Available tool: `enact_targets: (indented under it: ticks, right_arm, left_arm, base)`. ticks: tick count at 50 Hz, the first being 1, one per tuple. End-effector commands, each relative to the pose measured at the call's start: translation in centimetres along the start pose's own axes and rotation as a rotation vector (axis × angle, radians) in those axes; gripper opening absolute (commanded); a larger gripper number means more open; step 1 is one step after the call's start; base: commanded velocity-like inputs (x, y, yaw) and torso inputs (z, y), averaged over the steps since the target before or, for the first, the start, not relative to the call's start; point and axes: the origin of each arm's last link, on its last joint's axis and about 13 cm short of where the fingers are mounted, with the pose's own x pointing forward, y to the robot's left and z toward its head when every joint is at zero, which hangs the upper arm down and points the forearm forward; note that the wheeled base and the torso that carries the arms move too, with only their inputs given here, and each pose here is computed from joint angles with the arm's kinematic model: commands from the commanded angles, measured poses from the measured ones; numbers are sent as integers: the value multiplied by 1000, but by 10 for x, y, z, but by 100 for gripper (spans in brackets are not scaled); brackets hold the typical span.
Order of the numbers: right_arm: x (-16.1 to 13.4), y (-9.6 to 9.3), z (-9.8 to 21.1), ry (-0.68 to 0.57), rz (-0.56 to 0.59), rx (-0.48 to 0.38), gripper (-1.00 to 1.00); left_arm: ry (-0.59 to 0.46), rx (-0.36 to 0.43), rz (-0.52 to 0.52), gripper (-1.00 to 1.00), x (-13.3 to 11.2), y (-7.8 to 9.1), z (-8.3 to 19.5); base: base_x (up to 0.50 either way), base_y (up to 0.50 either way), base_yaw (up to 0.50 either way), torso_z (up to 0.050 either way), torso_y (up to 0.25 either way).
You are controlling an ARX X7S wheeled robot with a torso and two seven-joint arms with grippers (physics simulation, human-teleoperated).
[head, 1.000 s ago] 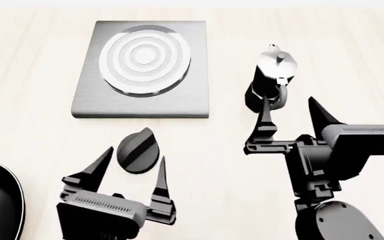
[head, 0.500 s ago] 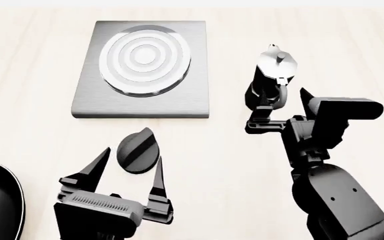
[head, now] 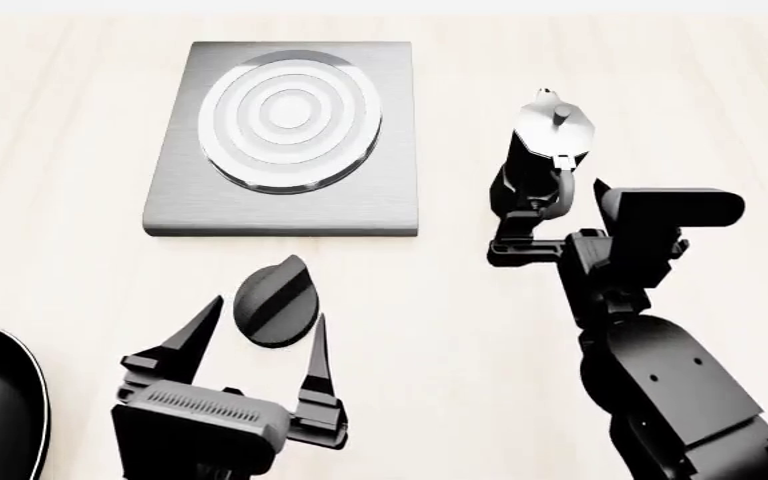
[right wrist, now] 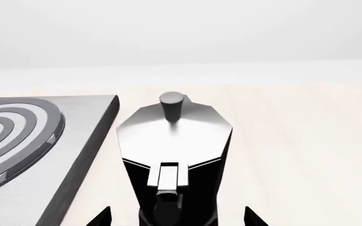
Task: Turn on the stove and put the moka pot on it.
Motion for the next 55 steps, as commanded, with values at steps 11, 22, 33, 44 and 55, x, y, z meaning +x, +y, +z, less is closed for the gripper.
enact_targets:
  ticks: [11,22,33,44,55]
  right_arm:
    - [-10,2,4,-24,4,18,100]
    - [-10,3,3,-21,1,17,-100]
    - [-9,2,2,-15,-4,18,-100]
    - [-4,4,20,-53,4,6,-100]
    - [2,8,38,-96,17,-18,-100]
  left_arm:
    - [-32,8,26,100,4,1,0]
    - [-32,8,24,100,4,1,0]
    - [-28,9,22,100,4,1,-1]
    - [-26,11,20,100,4,1,-1]
    - [-31,8,20,100,4,1,0]
  base:
    - [0,0,0,0,0]
    - [0,0,0,0,0]
    - [0,0,0,0,0]
    - [0,0,0,0,0]
    - [0,0,0,0,0]
